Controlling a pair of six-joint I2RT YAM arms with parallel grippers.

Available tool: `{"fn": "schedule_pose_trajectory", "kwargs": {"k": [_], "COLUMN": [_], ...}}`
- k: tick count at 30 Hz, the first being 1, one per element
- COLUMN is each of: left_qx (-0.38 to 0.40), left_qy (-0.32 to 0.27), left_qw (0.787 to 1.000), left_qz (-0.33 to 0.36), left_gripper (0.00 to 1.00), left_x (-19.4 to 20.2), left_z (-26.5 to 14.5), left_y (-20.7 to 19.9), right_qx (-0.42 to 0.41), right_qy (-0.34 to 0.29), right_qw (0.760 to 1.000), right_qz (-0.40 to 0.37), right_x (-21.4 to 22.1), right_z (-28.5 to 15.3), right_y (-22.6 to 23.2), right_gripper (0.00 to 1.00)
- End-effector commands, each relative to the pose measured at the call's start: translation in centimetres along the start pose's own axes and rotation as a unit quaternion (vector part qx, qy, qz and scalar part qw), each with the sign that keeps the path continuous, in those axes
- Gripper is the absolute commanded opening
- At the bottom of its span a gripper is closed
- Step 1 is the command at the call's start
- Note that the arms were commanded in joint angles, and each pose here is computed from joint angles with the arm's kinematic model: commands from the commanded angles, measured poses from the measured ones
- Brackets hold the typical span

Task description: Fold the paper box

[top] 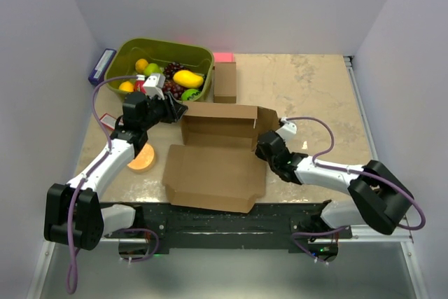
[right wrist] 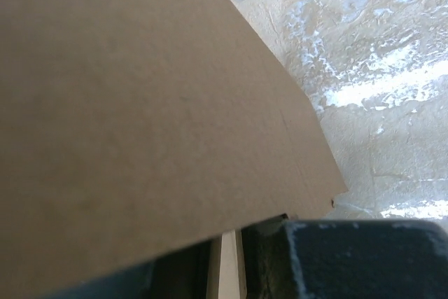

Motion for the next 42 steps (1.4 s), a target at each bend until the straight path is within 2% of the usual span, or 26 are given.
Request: {"fn": "schedule_pose_trajectory", "kwargs": {"k": [1, 4, 8, 21, 35, 37, 39, 41, 42], "left_qx": [-0.003, -0.003, -0.002, 0.000, 0.000, 0.000, 0.000, 0.001, 0.001], "left_qy": [0.030, 0.029, 0.030, 0.029, 0.029, 0.029, 0.030, 0.029, 0.029], "left_qw": [0.999, 1.000, 0.999, 1.000, 0.999, 0.999, 0.999, 1.000, 1.000], "left_qz": [-0.011, -0.011, -0.011, -0.012, -0.013, -0.013, -0.013, -0.013, -0.013], "left_gripper": [0.36, 0.36, 0.36, 0.36, 0.35, 0.35, 0.35, 0.35, 0.35], "left_x": [1.1, 1.1, 1.1, 1.0, 1.1, 1.1, 1.1, 1.0, 1.0], "left_z": [0.1, 0.1, 0.1, 0.1, 0.1, 0.1, 0.1, 0.1, 0.1], "left_y": [0.3, 0.3, 0.3, 0.2, 0.2, 0.2, 0.3, 0.2, 0.2], "right_qx": [-0.002, 0.001, 0.044, 0.076, 0.108, 0.109, 0.123, 0.124, 0.117], "right_qy": [-0.045, -0.042, -0.052, -0.037, -0.059, -0.066, -0.082, -0.086, -0.086], "right_qw": [0.999, 0.999, 0.995, 0.992, 0.983, 0.983, 0.979, 0.979, 0.981], "right_qz": [-0.013, -0.034, -0.066, -0.092, -0.140, -0.132, -0.137, -0.138, -0.131], "right_x": [-0.6, 0.1, 1.3, 3.5, 5.6, 5.7, 5.5, 5.8, 5.5], "right_z": [-0.1, -0.1, 0.2, 2.1, 1.0, 0.8, 0.2, -0.7, -1.1], "right_y": [2.1, 3.1, 3.5, 4.0, 5.2, 5.7, 5.8, 5.9, 6.3], "right_gripper": [0.15, 0.15, 0.15, 0.15, 0.15, 0.17, 0.22, 0.29, 0.37]}}
Point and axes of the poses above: each gripper's point midway between its finger pads, its own z axis out along the fingers, its own y axis along the line the jaws close on, x = y × z, the point moved 10 cm from there along -z, back along the fingers, and after that the axes turned 6 degrees about z, right-handed, at the moved point
